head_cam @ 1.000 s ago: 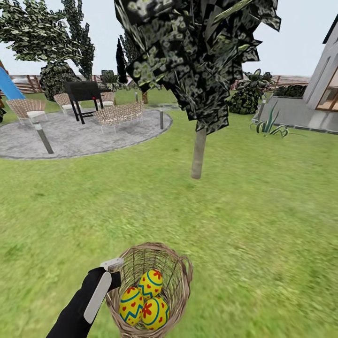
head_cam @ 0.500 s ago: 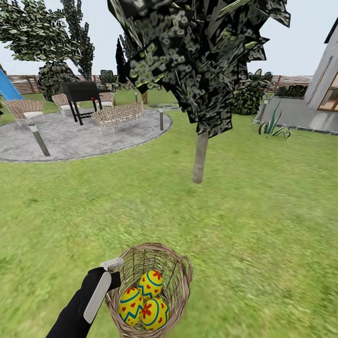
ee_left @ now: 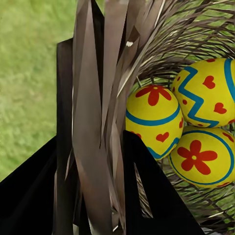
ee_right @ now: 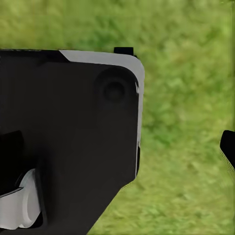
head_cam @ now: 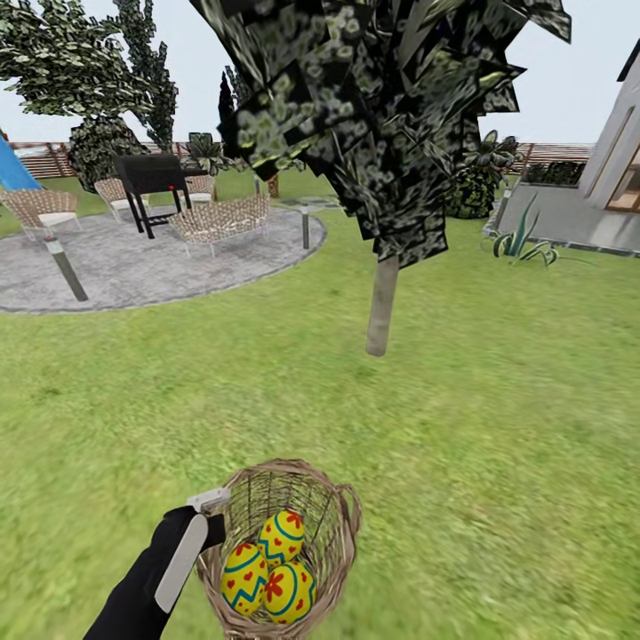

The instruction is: Take the three Easter eggs out of the wicker basket on the lawn in the garden, then place them on the lawn next to a single tree (choose any tree) so that all three eggs are next to the same tree and none are left in the basket.

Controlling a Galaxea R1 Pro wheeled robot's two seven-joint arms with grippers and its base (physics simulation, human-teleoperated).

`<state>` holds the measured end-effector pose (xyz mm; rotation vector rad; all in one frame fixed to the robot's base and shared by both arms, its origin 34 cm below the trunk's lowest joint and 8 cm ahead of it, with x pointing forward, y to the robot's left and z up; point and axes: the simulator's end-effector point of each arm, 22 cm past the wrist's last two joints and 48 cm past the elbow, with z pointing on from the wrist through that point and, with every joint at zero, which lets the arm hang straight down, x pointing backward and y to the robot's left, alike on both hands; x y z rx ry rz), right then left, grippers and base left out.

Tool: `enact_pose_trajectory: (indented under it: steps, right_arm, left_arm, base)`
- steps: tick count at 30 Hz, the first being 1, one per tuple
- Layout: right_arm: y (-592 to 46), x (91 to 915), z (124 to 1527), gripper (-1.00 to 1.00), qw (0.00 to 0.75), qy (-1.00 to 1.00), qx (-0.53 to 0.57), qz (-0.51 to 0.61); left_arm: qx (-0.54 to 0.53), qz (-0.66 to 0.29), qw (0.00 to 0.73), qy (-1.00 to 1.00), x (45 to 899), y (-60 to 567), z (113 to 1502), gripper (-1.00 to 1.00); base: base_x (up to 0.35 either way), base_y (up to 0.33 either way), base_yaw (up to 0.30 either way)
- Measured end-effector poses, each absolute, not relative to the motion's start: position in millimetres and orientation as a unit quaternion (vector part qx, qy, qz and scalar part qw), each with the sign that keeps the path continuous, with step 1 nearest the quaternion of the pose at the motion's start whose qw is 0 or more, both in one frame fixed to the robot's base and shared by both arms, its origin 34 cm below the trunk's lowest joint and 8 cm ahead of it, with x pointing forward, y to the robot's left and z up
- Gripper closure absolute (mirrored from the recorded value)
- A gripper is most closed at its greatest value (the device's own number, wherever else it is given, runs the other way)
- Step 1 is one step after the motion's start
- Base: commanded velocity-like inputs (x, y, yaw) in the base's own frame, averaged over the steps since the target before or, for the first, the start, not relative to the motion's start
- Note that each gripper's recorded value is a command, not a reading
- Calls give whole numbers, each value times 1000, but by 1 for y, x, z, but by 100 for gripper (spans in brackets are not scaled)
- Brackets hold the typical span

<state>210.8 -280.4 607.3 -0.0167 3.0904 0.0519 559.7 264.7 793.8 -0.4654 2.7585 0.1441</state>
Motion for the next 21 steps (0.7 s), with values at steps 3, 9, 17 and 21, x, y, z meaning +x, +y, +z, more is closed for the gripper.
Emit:
enact_pose_trajectory:
  steps: [3, 9, 17, 21]
  right_arm:
    - [-280, 211, 607, -100, 25, 1000, -5, 17]
    - [-278, 220, 608, -100, 35, 999, -3, 20]
    - [-283, 304, 618, -100, 141, 990, -10, 16]
    - [-279, 324, 622, -100, 163, 986, -13, 17]
  left_arm:
    - [-162, 49, 166, 971, 559, 262, 793, 100]
    - [-163, 48, 168, 971, 559, 263, 793, 100]
    - [-162, 35, 168, 972, 560, 252, 793, 100]
    - [-157, 36, 167, 973, 560, 253, 792, 100]
  base:
    - [331, 0, 0]
    - [331, 0, 0]
    - [331, 0, 0]
    - [331, 0, 0]
